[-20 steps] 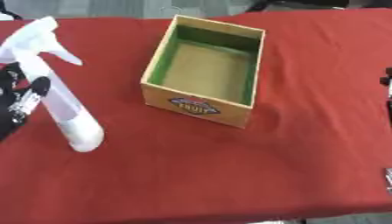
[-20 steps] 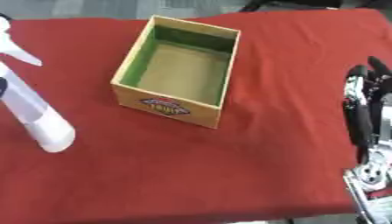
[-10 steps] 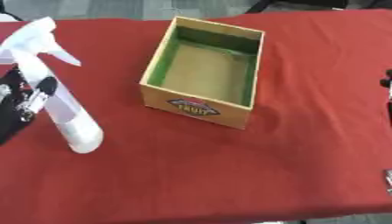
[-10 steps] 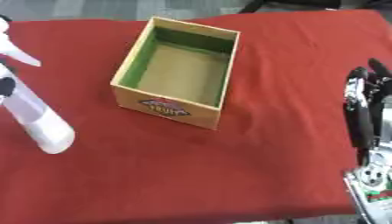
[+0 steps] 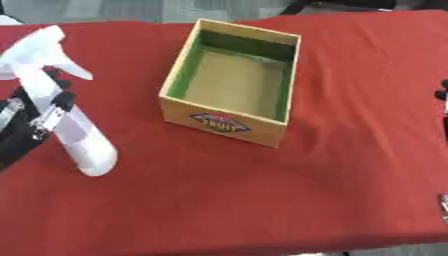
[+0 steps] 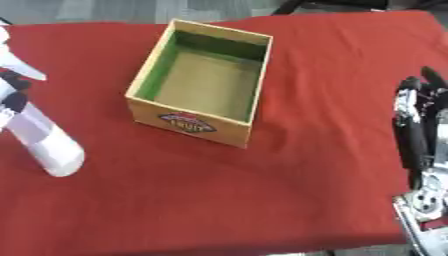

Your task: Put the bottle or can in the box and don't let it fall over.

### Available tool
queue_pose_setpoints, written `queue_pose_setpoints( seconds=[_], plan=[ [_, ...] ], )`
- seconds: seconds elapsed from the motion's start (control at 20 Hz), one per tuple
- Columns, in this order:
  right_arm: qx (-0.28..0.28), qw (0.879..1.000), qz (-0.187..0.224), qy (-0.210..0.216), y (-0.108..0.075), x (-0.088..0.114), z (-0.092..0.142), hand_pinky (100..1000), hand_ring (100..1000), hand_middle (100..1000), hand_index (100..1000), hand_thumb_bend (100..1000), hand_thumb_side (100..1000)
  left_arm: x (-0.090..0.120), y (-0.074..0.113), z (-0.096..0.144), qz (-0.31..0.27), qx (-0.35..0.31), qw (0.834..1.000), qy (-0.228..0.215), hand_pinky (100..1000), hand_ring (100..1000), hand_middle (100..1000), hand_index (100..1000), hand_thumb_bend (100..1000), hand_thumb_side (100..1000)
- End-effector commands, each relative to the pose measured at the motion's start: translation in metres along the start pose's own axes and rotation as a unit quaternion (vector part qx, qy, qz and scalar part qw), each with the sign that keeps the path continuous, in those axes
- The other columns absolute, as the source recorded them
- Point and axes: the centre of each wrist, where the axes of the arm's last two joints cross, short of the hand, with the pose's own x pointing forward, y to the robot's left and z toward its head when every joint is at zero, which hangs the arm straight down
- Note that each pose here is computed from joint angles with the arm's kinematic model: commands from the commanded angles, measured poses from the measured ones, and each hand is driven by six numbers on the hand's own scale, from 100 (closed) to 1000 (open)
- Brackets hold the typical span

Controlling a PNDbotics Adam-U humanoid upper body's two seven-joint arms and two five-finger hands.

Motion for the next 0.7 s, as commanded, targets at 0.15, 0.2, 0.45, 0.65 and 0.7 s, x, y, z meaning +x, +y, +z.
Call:
queue_pose_setpoints(
  seconds=[0.15, 0.2, 0.45, 0.65, 0.7],
  plan=[
    [-0.002, 1.0, -0.006, -0.014, -0.002, 0.0072, -0.003, 887, 739, 713, 905, 100, 797, 0.0045, 0.0036, -0.0026, -0.007, -0.01, 1.0, -0.009, 849, 1000, 1000, 855, 285, 779],
    [-0.002, 1.0, -0.007, -0.014, -0.0021, 0.0071, -0.003, 887, 739, 713, 905, 100, 797, 0.0042, 0.0031, -0.0027, -0.005, -0.012, 1.0, -0.008, 846, 1000, 1000, 855, 286, 780],
    [-0.003, 1.0, -0.008, -0.014, -0.0018, 0.0071, -0.0029, 888, 739, 713, 904, 100, 798, 0.0012, -0.0003, -0.0026, 0.006, -0.022, 1.0, -0.006, 842, 1000, 1000, 854, 285, 780],
    [-0.003, 1.0, -0.009, -0.014, -0.0014, 0.0072, -0.0028, 888, 739, 713, 903, 100, 798, -0.0022, -0.0028, -0.0027, 0.018, -0.029, 0.999, -0.006, 832, 1000, 1000, 850, 277, 771],
    [-0.003, 1.0, -0.009, -0.014, -0.0014, 0.0072, -0.0028, 888, 739, 713, 903, 100, 799, -0.0032, -0.0034, -0.0028, 0.021, -0.03, 0.999, -0.006, 828, 1000, 1000, 849, 276, 769]
  ],
)
